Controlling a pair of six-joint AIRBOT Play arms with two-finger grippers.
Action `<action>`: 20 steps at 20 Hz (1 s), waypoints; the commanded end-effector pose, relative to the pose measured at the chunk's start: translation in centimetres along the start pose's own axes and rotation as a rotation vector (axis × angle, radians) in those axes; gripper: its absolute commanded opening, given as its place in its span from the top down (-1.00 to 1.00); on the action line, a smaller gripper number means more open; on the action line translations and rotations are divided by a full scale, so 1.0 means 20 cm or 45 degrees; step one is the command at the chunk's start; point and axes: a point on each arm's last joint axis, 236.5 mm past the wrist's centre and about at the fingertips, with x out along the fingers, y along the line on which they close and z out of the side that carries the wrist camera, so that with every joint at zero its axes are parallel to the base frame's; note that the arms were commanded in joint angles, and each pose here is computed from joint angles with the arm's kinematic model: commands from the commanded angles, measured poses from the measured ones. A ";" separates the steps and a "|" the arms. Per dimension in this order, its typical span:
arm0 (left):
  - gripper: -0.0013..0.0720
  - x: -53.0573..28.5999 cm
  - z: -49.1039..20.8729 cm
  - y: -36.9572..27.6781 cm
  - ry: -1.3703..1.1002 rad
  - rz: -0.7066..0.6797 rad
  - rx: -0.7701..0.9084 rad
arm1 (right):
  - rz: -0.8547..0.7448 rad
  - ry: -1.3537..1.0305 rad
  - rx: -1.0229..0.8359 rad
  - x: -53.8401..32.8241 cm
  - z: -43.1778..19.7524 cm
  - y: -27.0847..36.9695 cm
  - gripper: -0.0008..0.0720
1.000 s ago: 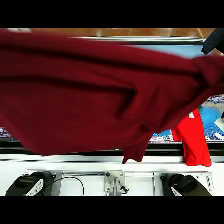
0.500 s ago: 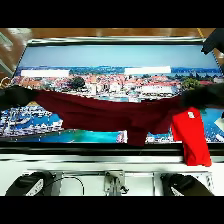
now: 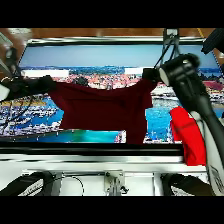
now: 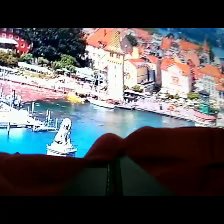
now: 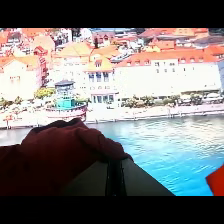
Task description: Fold the shirts.
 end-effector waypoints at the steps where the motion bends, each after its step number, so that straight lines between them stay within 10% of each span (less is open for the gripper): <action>1: 0.87 0.32 -0.12 0.17 0.113 0.071 -0.181 | 0.086 0.173 0.222 0.33 -0.14 0.10 0.80; 4: 0.57 0.44 -0.23 0.18 0.208 0.052 -0.363 | 0.184 0.320 0.206 0.44 -0.30 0.24 0.60; 6: -0.49 0.41 -0.20 0.19 0.205 0.051 -0.373 | 0.282 0.339 0.069 0.41 -0.31 0.30 -0.60; 7: -0.69 0.36 -0.16 0.22 0.213 0.053 -0.362 | 0.283 0.344 -0.031 0.37 -0.29 0.27 -0.61; 14: -0.67 -0.12 -0.39 0.61 0.737 0.149 -0.301 | 0.357 0.463 -0.202 -0.02 -0.24 -0.20 -0.63; 20: -0.67 -0.06 -0.84 0.80 0.924 0.208 -0.424 | 0.835 0.980 0.106 -0.11 -0.73 -0.20 -0.63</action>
